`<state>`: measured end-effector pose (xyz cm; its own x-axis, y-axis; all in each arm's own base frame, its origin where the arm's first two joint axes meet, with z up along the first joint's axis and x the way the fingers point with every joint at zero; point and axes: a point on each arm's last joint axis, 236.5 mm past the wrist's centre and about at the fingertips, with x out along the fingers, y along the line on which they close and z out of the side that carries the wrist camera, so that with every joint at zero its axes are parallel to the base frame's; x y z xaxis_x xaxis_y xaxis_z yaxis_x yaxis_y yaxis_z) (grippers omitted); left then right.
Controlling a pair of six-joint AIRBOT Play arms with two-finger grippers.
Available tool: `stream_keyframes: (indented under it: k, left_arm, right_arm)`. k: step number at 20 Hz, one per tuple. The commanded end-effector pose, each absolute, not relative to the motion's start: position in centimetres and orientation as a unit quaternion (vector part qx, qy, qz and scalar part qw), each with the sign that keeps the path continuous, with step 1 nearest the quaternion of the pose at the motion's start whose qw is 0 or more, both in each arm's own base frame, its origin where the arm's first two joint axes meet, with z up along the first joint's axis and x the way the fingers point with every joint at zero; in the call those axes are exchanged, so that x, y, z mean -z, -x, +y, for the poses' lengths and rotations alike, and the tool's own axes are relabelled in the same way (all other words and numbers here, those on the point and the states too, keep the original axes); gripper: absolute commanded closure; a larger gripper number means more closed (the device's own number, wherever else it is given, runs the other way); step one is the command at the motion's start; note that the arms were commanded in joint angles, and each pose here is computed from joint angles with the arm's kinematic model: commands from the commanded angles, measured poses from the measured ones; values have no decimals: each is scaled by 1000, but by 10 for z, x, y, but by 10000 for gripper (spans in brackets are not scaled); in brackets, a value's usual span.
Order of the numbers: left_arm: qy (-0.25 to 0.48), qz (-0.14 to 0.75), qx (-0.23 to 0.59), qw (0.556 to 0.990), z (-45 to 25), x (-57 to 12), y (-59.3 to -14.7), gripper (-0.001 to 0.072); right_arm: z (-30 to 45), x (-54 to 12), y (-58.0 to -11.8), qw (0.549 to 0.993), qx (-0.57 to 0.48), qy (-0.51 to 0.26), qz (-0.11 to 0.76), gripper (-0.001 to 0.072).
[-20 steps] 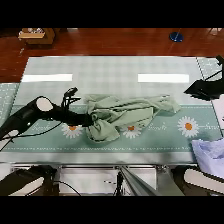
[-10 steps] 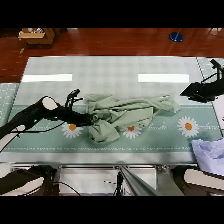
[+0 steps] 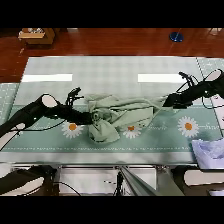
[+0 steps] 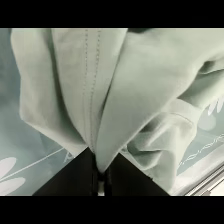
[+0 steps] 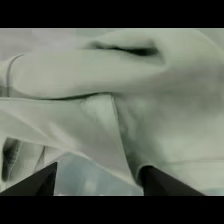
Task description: Fold the shirts.
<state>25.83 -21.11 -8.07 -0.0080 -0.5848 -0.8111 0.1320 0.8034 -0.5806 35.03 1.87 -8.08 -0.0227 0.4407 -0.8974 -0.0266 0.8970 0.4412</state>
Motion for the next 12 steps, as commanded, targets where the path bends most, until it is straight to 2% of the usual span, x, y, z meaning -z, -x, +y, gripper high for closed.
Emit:
stream_keyframes:
  k: [1,3,5,7,9,12]
  left_arm:
    - [170,660,265,682,-210,80,-258,681]
    - [176,656,261,686,-206,77,-265,681]
    - [185,651,263,687,-200,64,-275,682]
    - [180,634,291,693,-192,31,-292,683]
    - [170,590,312,725,-179,-26,-323,683]
    - [128,468,335,807,-160,-146,-365,683]
  right_arm:
    - [28,96,-357,686,-168,-130,696,306]
    - [26,97,-361,693,-163,-129,691,672]
    - [22,88,-359,693,-162,-138,689,692]
    - [19,58,-366,715,-165,-135,665,692]
    - [16,-1,-386,768,-166,-129,605,692]
    - [23,-127,-407,858,-175,-112,470,693]
